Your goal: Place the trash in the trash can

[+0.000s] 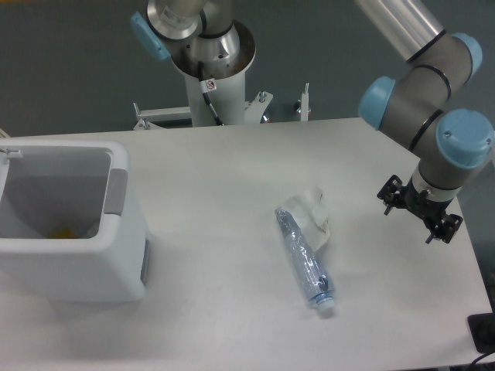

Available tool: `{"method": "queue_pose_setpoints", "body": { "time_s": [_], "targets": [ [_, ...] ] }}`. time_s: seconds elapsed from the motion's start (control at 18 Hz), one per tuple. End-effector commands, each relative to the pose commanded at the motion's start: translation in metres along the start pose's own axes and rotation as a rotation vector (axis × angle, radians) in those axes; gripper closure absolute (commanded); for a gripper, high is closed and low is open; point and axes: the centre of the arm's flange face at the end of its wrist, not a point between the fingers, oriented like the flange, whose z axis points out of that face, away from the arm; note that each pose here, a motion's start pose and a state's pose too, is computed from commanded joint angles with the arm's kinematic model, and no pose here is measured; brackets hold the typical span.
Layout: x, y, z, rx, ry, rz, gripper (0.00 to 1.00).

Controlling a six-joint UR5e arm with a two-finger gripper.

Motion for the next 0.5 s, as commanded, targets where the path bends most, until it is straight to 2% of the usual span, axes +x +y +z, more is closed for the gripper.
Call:
{"method": "queue_pose_setpoints", "body": {
  "time_s": [0.5],
  "targets": [
    [0.0033, -0.0015, -0.0004, 0.038, 0.007, -0.015, 0.0]
  ]
}}
